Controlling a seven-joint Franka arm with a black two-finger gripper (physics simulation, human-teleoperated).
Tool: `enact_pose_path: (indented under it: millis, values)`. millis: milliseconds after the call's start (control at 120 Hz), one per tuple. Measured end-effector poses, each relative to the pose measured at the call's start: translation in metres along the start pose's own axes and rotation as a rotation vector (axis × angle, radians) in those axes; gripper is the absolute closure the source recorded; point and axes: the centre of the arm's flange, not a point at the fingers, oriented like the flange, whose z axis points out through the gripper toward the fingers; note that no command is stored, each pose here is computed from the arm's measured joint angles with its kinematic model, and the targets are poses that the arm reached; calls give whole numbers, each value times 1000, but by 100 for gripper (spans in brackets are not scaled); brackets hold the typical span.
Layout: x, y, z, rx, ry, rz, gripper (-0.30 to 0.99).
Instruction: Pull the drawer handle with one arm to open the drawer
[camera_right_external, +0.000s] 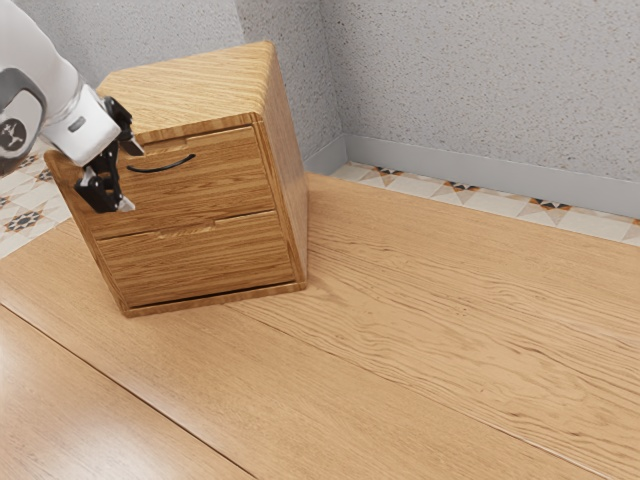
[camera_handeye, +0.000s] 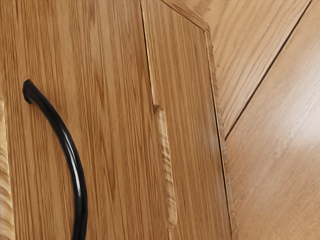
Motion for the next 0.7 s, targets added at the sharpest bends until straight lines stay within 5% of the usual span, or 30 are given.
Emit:
enact_pose_path:
  millis: [342,700]
  values:
    - [20,2,48,-3,-15,26,-1]
    - [18,18,42,-6,17,24,1]
